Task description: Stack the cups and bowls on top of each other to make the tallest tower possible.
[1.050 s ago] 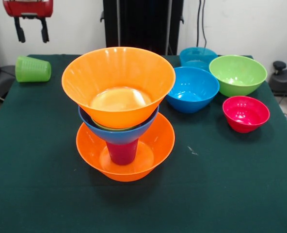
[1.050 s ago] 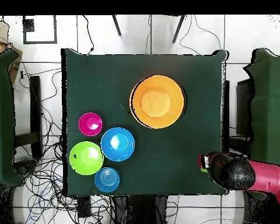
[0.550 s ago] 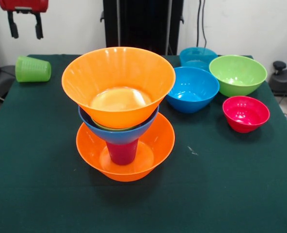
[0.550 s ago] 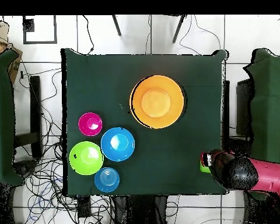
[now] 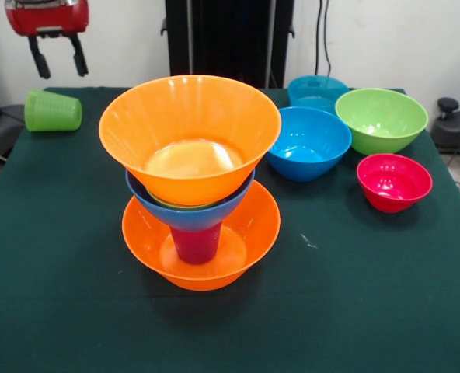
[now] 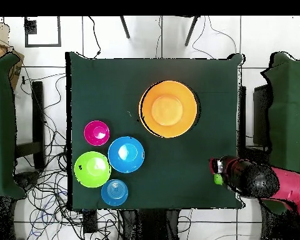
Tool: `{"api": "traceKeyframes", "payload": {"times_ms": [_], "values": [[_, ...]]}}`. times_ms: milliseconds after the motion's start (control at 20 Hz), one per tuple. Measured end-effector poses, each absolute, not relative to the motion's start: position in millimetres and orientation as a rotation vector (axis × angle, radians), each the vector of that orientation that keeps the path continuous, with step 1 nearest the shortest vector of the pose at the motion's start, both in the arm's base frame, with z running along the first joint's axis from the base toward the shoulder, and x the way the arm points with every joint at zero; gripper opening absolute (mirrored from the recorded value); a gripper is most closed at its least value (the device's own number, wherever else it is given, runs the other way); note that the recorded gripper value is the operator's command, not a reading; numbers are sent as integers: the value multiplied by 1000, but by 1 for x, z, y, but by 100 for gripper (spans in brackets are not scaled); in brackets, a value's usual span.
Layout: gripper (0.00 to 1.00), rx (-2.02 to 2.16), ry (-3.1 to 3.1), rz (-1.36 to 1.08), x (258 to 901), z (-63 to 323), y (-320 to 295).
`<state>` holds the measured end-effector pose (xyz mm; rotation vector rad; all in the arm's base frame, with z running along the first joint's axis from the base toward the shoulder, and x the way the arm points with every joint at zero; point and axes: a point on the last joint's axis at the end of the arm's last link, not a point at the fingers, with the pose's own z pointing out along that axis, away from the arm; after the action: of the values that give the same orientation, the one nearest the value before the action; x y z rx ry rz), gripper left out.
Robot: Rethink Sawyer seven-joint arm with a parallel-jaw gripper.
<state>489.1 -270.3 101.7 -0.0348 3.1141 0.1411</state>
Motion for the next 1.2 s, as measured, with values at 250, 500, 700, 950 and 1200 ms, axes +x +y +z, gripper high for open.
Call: {"api": "traceKeyframes", "payload": {"times_ms": [250, 500, 700, 950, 1200], "values": [[100, 63, 3109, 356, 489, 88, -265], [100, 91, 3102, 521, 489, 83, -258], [100, 64, 3082, 556, 495, 88, -252], [100, 44, 3059, 604, 503, 104, -246], [100, 56, 3039, 707, 510, 134, -244]]}}
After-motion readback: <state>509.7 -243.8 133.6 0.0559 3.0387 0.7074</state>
